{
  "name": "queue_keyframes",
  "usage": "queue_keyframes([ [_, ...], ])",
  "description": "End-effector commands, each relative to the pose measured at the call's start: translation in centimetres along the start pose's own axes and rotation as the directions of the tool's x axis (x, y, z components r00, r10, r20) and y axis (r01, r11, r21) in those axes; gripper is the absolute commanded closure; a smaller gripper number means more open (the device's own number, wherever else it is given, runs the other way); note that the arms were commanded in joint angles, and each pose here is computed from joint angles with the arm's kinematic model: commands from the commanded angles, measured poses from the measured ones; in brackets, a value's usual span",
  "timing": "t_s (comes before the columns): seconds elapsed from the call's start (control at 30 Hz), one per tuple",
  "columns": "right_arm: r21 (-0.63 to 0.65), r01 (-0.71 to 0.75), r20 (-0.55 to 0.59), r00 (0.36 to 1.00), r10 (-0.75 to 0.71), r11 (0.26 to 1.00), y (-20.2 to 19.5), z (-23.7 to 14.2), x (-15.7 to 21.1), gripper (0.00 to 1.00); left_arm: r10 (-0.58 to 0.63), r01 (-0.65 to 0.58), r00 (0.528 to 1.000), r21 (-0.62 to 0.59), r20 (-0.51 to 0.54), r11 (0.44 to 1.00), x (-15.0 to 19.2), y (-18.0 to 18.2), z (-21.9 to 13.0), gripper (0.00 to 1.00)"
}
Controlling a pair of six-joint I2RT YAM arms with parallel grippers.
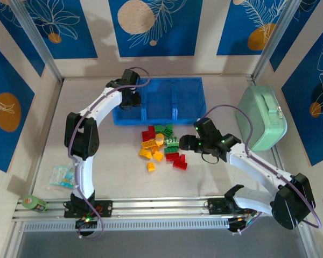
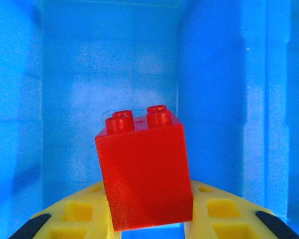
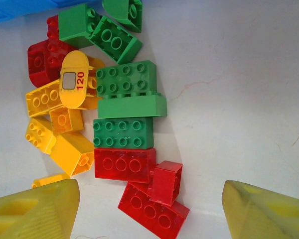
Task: Sort the legos into containers by color
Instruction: Place the lego in the container, then pick up the lego from the center of the table.
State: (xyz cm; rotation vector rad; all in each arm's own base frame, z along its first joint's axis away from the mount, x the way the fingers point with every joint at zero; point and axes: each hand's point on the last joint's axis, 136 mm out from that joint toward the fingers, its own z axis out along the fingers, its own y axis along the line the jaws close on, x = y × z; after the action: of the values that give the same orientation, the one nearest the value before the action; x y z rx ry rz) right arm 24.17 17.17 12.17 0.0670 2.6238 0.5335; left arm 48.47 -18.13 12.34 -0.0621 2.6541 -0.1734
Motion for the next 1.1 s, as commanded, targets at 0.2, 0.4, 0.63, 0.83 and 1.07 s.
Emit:
queue_keyframes([
  [0.2, -0.003, 0.016, -0.019, 1.0, -0.016, 1.0, 0.4, -0.7, 0.4, 0.23, 0.012, -0.01, 1.0, -0.063, 0.029, 0.998, -1.3, 1.4, -1.4, 0.51],
  [0.4, -0.02, 0.059, -0.027, 0.998, -0.06, 0.998, 1.6, -0.8, 0.4, 0.22, 0.016, -0.01, 0.997, -0.079, 0.076, 0.997, -2.0, 1.8, -3.8, 0.4],
  [0.63, -0.007, 0.096, -0.032, 0.995, -0.096, 0.995, 2.5, -0.8, 0.3, 0.21, -0.001, 0.003, 0.987, -0.016, 0.158, 1.0, -1.0, 1.8, -8.3, 0.41],
  [0.83, -0.021, 0.135, -0.055, 0.989, -0.136, 0.991, 3.6, 0.1, 0.7, 0.18, -0.014, -0.001, 0.979, 0.072, 0.201, 0.997, 3.5, 2.2, -10.7, 0.41],
  [1.07, -0.005, 0.226, -0.117, 0.967, -0.225, 0.974, 5.7, 1.4, 1.4, 0.18, -0.052, 0.036, 0.986, 0.103, 0.161, 0.994, 10.4, 3.7, -10.4, 0.41],
])
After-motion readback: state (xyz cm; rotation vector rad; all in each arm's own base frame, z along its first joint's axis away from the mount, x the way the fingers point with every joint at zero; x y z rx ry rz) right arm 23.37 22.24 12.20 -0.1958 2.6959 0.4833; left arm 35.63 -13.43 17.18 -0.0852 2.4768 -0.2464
